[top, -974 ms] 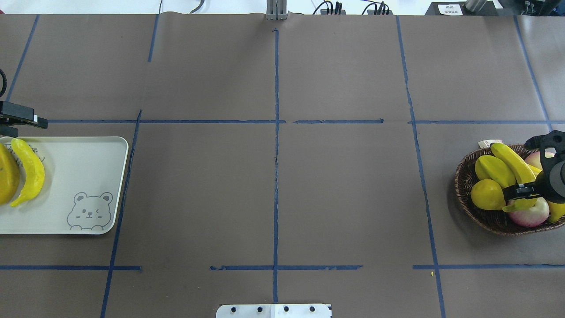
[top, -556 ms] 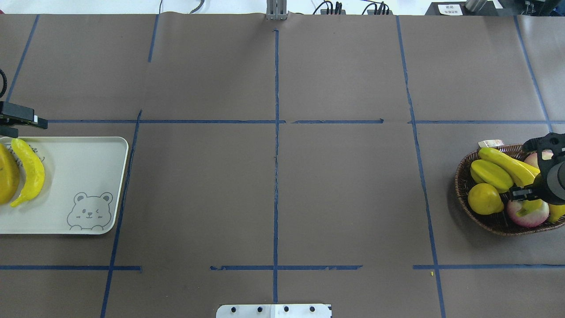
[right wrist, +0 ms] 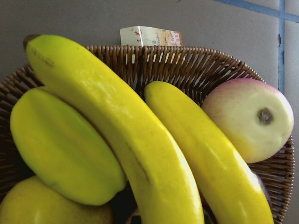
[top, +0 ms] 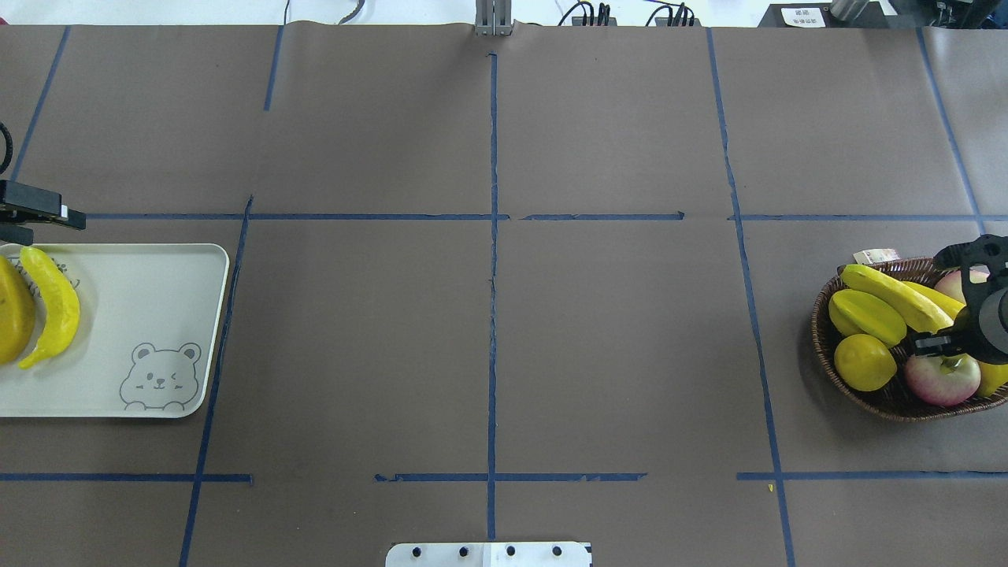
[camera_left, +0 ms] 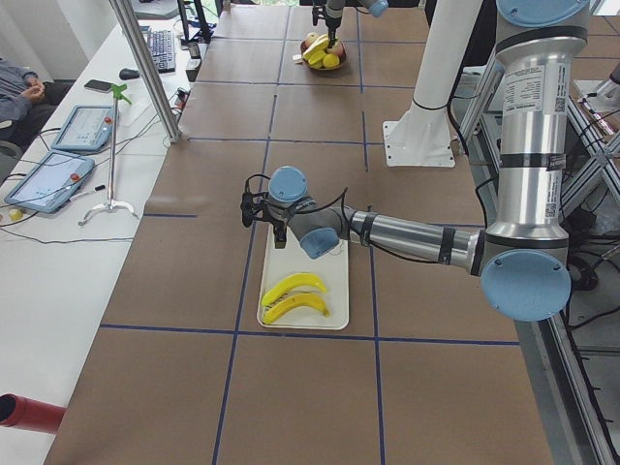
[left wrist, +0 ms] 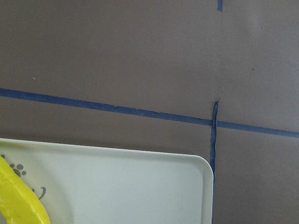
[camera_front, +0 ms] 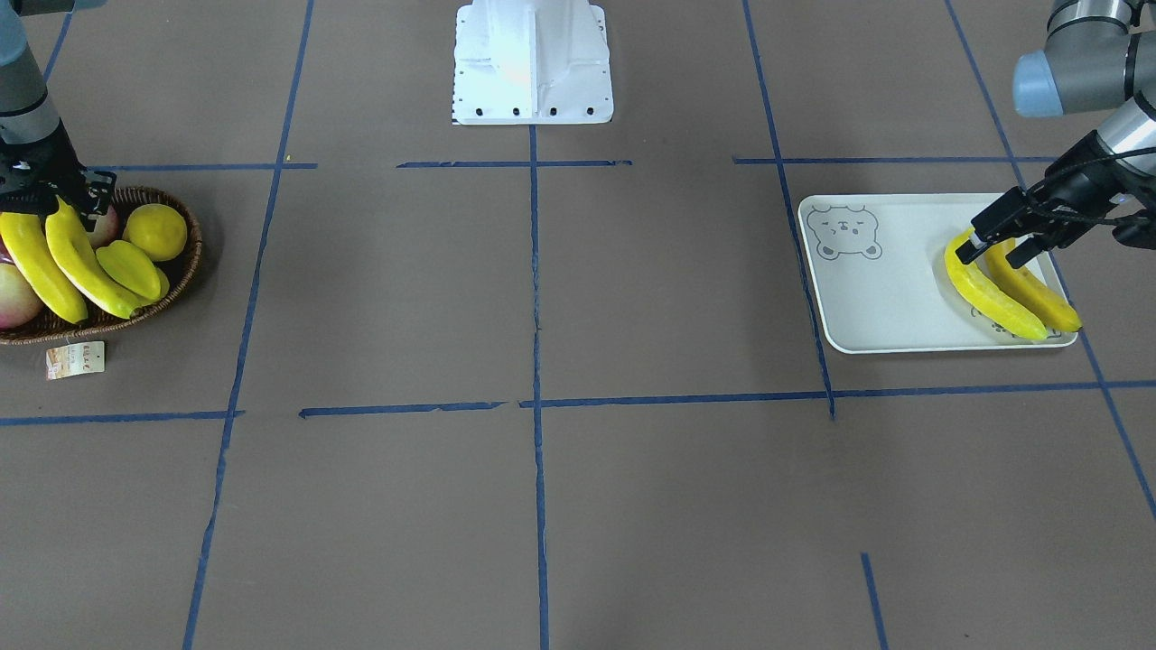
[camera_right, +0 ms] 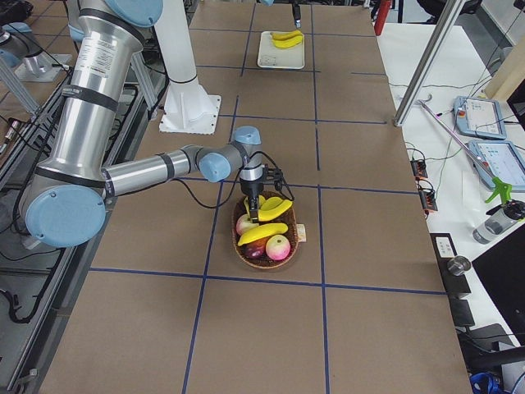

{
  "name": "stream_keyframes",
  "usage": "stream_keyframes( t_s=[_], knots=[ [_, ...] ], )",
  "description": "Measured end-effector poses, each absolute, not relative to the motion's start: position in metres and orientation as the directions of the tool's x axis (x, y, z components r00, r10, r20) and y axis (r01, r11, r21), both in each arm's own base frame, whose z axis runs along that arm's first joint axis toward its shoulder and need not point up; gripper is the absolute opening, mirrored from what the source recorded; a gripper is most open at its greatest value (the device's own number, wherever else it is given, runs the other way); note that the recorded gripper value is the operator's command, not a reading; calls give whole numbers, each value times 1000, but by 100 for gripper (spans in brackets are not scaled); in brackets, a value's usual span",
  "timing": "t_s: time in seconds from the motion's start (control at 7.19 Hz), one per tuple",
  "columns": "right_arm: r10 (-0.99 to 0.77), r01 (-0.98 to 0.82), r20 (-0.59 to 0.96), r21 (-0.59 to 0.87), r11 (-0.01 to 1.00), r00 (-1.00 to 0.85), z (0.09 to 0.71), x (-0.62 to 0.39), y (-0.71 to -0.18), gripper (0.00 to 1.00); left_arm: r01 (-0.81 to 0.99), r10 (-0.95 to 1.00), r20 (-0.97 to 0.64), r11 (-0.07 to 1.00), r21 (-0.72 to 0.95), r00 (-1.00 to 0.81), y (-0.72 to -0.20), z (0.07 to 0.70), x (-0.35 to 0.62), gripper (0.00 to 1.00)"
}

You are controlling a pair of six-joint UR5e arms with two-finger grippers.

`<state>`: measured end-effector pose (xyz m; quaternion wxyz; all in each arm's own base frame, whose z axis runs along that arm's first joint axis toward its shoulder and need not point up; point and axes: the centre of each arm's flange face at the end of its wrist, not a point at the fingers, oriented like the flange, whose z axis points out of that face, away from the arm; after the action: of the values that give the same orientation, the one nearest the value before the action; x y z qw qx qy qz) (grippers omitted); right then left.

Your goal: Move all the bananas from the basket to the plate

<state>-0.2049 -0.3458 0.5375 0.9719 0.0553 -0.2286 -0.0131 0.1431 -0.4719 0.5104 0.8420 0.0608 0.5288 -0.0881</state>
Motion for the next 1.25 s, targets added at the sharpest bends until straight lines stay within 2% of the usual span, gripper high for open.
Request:
stream_keyframes(
  t_s=[0.28,0.7,0.97,1.25],
  knots=[
    [-19,-44,458,127,991,889,527,-190,-355,0,212,-82,-902,977,10,424,-472,509,144,100],
    [-33,-92,517,213,973,855,474,-182,-366,1,189,-50,-909,981,32,414,-473,499,156,100],
    [-97,-94,570,297,950,816,427,-203,-383,1,160,-8,-926,985,57,378,-485,465,185,100],
    [-225,-29,592,388,921,774,385,-239,-388,3,152,-47,-948,988,2,314,-497,413,227,100]
  ],
)
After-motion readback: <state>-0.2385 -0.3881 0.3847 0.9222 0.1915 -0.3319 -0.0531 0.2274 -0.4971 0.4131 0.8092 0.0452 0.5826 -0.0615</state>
